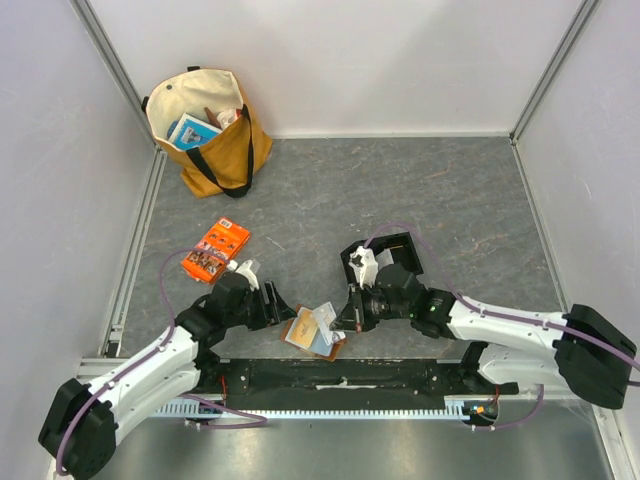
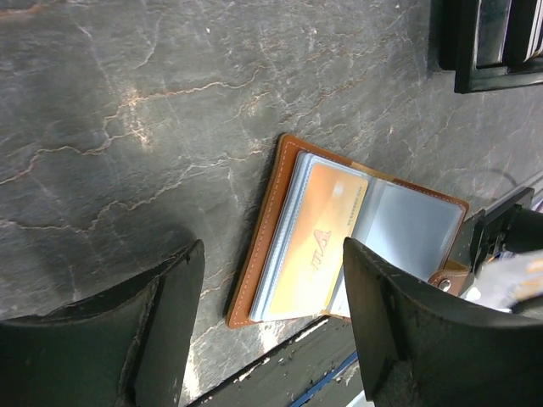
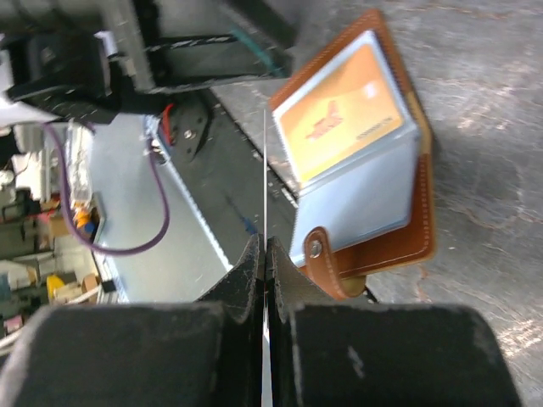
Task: Put the credit cards into the card holder
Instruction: Insert the credit card into the card slot.
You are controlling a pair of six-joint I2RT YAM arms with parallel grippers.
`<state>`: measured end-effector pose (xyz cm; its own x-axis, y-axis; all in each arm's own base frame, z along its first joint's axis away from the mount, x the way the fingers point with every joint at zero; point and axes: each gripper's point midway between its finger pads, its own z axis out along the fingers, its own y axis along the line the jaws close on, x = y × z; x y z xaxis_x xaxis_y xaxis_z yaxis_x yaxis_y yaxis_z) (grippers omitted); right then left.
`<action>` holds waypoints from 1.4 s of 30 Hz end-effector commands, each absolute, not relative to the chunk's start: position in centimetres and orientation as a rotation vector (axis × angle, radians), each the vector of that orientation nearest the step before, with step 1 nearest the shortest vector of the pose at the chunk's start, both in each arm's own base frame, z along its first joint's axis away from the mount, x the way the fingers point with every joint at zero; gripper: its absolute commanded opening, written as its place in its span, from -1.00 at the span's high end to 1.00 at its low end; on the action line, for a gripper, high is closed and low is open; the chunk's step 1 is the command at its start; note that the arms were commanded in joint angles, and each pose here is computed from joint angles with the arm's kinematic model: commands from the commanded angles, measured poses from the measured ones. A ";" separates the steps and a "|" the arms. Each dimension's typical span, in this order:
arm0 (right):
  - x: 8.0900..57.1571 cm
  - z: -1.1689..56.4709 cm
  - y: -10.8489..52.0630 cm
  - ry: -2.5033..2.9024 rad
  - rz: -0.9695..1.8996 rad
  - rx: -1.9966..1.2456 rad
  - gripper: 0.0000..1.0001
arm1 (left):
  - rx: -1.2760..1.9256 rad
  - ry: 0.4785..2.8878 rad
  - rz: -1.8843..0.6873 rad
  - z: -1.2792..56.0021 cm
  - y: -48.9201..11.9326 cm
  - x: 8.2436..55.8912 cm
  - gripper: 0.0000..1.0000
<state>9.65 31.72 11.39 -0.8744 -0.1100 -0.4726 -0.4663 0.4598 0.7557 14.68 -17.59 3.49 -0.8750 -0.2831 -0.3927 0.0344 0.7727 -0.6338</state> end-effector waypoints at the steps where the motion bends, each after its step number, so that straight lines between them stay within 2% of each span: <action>1: 11.7 10.7 32.3 2.432 1.224 -0.328 1.00 | -0.125 2.499 -0.970 3.5 -18.4 14.1 -0.44; 7: 11.0 5.3 28.8 2.649 0.931 -0.301 1.00 | -0.058 2.512 -1.012 3.6 -19.0 13.6 -0.44; 19: 12.3 2.0 26.9 2.669 0.737 -0.282 1.00 | 0.030 2.491 -1.206 3.6 -20.7 11.9 -0.43; 20: 12.4 2.1 27.1 2.663 0.738 -0.285 1.00 | 0.040 2.465 -1.236 4.0 -21.0 12.1 -0.40; 24: 13.0 1.8 27.1 2.664 0.714 -0.293 1.00 | 0.077 2.387 -1.359 5.5 -22.0 11.8 0.14; 27: 13.2 1.3 26.8 2.675 0.697 -0.291 1.00 | 0.089 2.334 -1.392 6.5 -22.2 11.9 0.24; 30: 13.4 0.9 26.4 2.681 0.680 -0.292 1.00 | 0.097 2.283 -1.428 7.3 -22.4 11.9 0.42; 38: 13.9 1.0 25.9 2.678 0.681 -0.283 1.00 | 0.107 2.238 -1.475 7.9 -22.8 11.8 0.46; 42: 13.9 1.2 26.0 2.677 0.692 -0.289 1.00 | 0.121 2.285 -1.477 7.4 -23.0 11.7 0.24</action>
